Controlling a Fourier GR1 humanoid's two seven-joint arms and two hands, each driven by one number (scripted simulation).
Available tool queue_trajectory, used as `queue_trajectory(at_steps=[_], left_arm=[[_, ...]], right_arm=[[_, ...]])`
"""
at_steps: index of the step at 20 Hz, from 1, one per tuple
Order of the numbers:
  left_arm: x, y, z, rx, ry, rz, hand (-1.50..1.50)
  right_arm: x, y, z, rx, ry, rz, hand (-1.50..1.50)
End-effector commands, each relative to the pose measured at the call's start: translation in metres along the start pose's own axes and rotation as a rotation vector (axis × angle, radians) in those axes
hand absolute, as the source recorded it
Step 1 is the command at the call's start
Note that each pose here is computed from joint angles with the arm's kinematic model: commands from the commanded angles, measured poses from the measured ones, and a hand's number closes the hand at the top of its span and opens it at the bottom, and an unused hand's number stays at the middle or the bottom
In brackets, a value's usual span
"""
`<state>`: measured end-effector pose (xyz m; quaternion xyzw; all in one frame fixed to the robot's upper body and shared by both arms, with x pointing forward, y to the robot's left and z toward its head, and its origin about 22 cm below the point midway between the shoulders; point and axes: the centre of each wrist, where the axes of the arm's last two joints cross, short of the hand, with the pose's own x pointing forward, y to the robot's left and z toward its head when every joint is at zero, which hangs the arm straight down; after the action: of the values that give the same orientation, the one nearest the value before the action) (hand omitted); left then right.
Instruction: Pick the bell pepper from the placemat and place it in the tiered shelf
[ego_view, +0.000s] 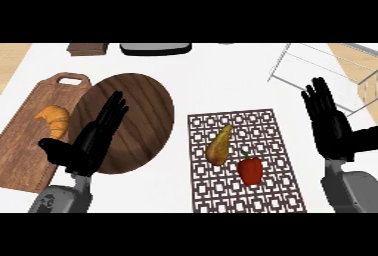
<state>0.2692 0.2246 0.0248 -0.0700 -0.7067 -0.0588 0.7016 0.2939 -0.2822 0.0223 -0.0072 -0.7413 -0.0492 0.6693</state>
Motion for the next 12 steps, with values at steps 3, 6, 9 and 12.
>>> queue_trajectory(at_steps=[3, 6, 9, 12], left_arm=[[0.007, 0.004, -0.003, 0.055, -0.025, -0.152, 0.00], [0.015, 0.029, -0.002, 0.138, -0.028, -0.280, 0.00], [0.001, 0.023, 0.001, 0.106, 0.006, -0.218, 0.00], [-0.005, 0.020, 0.001, 0.114, 0.012, -0.250, 0.00]], right_arm=[[0.013, -0.020, 0.018, -0.077, 0.011, 0.123, -1.50], [0.040, -0.020, 0.019, -0.107, 0.048, 0.235, -1.50], [0.006, -0.086, 0.036, -0.309, 0.127, 0.476, 1.50], [-0.032, -0.075, 0.062, -0.570, 0.081, 0.549, 1.50]])
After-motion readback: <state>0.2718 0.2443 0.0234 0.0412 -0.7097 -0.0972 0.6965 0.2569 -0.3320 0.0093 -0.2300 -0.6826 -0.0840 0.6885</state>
